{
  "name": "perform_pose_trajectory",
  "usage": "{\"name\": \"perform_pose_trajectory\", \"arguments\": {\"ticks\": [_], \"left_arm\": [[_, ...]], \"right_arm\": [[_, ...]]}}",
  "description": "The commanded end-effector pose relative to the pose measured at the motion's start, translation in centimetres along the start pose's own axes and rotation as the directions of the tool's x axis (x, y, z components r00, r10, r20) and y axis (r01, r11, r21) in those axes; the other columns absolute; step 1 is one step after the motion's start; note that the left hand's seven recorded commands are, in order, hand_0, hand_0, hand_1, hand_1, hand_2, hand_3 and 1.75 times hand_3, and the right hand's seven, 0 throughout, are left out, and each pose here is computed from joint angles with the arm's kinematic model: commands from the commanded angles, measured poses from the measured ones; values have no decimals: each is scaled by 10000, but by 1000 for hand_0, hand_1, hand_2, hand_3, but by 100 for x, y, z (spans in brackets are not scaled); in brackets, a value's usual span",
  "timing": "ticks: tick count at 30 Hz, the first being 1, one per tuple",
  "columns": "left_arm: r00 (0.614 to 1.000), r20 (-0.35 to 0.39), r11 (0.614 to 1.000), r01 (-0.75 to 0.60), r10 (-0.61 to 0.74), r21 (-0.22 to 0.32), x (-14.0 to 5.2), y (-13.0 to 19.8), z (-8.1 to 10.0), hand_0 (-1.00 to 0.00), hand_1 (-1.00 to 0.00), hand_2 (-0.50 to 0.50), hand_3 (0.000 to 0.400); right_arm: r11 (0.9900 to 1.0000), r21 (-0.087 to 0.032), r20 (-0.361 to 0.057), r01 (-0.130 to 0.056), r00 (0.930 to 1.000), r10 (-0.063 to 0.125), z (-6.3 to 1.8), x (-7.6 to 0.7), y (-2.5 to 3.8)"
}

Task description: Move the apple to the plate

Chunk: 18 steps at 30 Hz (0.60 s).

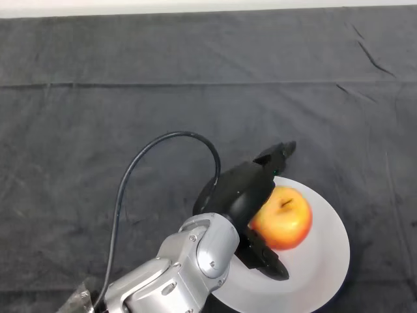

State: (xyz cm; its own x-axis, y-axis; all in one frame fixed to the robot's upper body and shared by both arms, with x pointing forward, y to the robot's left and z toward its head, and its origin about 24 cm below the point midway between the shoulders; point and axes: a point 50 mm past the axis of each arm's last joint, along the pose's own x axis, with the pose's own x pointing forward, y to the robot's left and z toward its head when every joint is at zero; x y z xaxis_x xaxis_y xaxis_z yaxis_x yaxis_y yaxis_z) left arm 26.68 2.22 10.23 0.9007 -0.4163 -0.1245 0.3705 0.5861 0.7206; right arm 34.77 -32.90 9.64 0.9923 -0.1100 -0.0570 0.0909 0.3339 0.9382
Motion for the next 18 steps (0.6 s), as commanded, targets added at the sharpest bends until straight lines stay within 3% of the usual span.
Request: {"name": "perform_pose_trajectory", "arguments": {"ticks": [1, 8, 18], "left_arm": [[9982, -130, 9979, -580, 584, 288, 66, 131, -49, 0, 0, 0, 0], [9734, 235, 9724, -2288, 2279, 452, 31, 322, -79, 0, 0, 0, 0], [8789, 447, 8784, -4765, 4748, 382, -137, 735, -177, 0, 0, 0, 0]], "right_arm": [[10000, 71, 314, 25, 9995, -27, 73, -64, -71], [10000, 69, 314, 25, 9995, -27, 73, -64, -71], [10000, 64, 314, 26, 9995, -28, 72, -64, -71]]}}
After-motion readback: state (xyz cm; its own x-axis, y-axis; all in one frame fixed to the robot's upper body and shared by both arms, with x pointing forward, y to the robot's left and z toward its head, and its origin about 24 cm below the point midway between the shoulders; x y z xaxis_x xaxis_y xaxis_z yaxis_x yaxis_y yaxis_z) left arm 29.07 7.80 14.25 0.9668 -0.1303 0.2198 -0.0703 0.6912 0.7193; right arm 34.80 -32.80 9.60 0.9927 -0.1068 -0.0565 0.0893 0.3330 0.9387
